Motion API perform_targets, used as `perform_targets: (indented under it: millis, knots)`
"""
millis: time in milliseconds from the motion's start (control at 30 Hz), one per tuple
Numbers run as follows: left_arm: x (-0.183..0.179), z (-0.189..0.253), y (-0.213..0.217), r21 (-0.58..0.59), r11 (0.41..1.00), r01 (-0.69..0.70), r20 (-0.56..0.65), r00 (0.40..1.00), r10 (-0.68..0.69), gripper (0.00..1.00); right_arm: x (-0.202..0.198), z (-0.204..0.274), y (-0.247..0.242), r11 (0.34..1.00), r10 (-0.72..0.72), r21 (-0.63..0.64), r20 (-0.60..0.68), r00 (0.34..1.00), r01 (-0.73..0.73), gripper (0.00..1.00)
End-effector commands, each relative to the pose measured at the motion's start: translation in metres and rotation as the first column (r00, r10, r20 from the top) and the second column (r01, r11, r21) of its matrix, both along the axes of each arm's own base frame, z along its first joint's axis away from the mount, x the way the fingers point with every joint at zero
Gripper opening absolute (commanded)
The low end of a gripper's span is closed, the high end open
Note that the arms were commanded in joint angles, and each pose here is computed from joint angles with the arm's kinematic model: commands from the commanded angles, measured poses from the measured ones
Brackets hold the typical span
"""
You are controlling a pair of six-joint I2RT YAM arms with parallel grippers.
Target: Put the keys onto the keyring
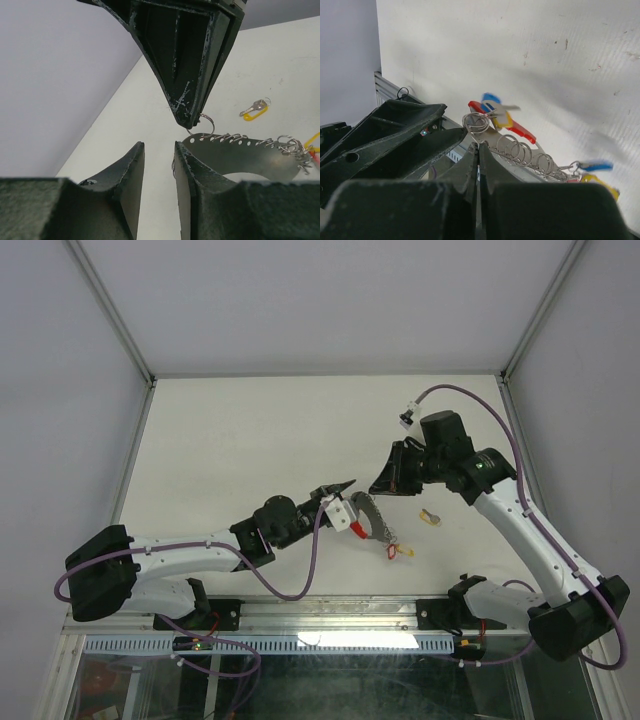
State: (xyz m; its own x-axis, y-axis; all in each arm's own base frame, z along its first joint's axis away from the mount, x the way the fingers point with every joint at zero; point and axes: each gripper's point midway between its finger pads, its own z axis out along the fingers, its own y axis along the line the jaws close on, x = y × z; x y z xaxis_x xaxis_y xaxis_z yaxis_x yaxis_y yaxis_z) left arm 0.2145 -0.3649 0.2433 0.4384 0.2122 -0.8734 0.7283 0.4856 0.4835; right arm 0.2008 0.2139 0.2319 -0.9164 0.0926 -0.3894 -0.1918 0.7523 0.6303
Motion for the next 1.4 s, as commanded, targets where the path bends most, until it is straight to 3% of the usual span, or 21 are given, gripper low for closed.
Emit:
perform_targets:
  millis: [0, 400, 700, 933, 1367]
  knots:
    - [0.001, 0.028, 0.002, -0.085, 0.996, -0.009, 0.039, 0.999, 0.012, 0.30, 0.003, 0.020, 0.006, 0.997, -0.007, 0.077, 0.046, 0.999, 0.004, 0.00]
    - [-0.006, 0.030, 0.017, -0.149, 0.989, -0.018, -0.021, 1.000, 0.015, 0.56, 0.022, -0.009, -0.009, 0.952, -0.299, 0.035, -0.096, 0.949, 0.303, 0.00]
    - [-0.019, 0.018, 0.005, -0.121, 0.991, 0.060, -0.043, 0.997, -0.066, 0.45, 0.026, -0.014, -0.020, 0.857, -0.494, 0.069, -0.172, 0.852, 0.511, 0.00]
    - [-0.027, 0.013, -0.006, -0.104, 0.989, 0.107, -0.020, 0.994, -0.110, 0.55, 0.024, -0.029, -0.024, 0.780, -0.587, 0.054, -0.282, 0.759, 0.624, 0.00]
    - [-0.035, -0.006, -0.024, -0.074, 0.991, 0.112, -0.042, 0.992, -0.115, 0.35, 0.028, -0.038, -0.038, 0.592, -0.726, 0.050, -0.399, 0.560, 0.804, 0.00]
